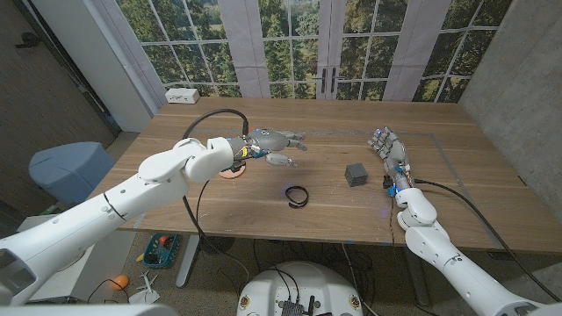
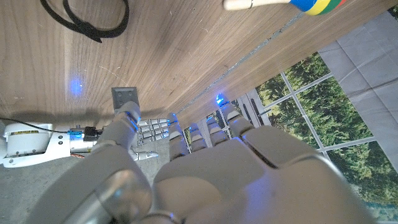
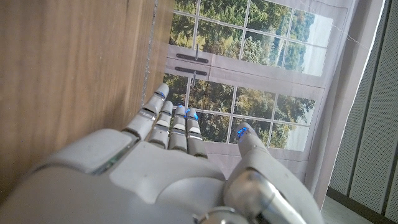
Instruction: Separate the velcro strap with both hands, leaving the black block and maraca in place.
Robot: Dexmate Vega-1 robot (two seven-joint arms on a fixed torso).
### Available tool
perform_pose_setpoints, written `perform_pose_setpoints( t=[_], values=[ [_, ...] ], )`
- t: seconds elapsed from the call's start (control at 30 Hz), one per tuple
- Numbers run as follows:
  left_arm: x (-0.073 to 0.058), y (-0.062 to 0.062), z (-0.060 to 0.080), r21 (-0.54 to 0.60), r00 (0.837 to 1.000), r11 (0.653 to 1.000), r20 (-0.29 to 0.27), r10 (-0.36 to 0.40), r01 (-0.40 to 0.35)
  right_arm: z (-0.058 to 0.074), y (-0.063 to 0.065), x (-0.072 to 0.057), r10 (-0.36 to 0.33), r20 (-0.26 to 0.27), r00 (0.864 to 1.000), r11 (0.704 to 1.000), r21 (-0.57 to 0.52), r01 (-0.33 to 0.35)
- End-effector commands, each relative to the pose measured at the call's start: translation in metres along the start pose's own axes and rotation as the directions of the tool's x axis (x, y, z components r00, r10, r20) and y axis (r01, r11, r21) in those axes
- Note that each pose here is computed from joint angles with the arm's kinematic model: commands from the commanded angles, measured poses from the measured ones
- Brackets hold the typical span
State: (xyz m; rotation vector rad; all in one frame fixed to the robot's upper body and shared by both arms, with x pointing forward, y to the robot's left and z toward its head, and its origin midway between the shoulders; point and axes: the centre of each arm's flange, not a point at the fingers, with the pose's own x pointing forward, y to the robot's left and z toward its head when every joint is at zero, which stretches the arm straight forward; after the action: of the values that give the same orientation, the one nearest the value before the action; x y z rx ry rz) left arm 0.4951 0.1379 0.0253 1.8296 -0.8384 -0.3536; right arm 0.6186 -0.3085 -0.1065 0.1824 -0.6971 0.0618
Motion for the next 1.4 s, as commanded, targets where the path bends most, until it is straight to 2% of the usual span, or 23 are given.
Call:
perform_pose_setpoints(
  t=[0.03,0.43,0.7,1.0,1.4],
  values=[
    [-0.004,0.002,0.017,0.154,0.999,0.987,0.016,-0.041,0.038,-0.003,0.001,-0.008,-0.012,0.014,1.000,1.000,0.013,0.012],
    [-0.010,-0.002,0.027,0.242,1.000,0.970,-0.002,-0.029,0.029,-0.004,0.002,-0.012,-0.016,0.019,1.000,1.000,0.016,0.016],
    [-0.012,-0.011,0.030,0.287,1.000,0.957,-0.006,-0.030,0.030,-0.002,0.001,-0.015,-0.021,0.021,1.000,1.000,0.015,0.021],
    [-0.009,-0.023,0.032,0.284,0.998,0.957,-0.007,-0.061,0.061,-0.002,-0.001,-0.016,-0.024,0.022,0.999,1.000,0.016,0.024],
    [-0.005,-0.031,0.032,0.276,0.996,0.957,-0.001,-0.090,0.087,0.000,-0.006,-0.014,-0.028,0.023,0.999,1.000,0.011,0.028]
  ],
)
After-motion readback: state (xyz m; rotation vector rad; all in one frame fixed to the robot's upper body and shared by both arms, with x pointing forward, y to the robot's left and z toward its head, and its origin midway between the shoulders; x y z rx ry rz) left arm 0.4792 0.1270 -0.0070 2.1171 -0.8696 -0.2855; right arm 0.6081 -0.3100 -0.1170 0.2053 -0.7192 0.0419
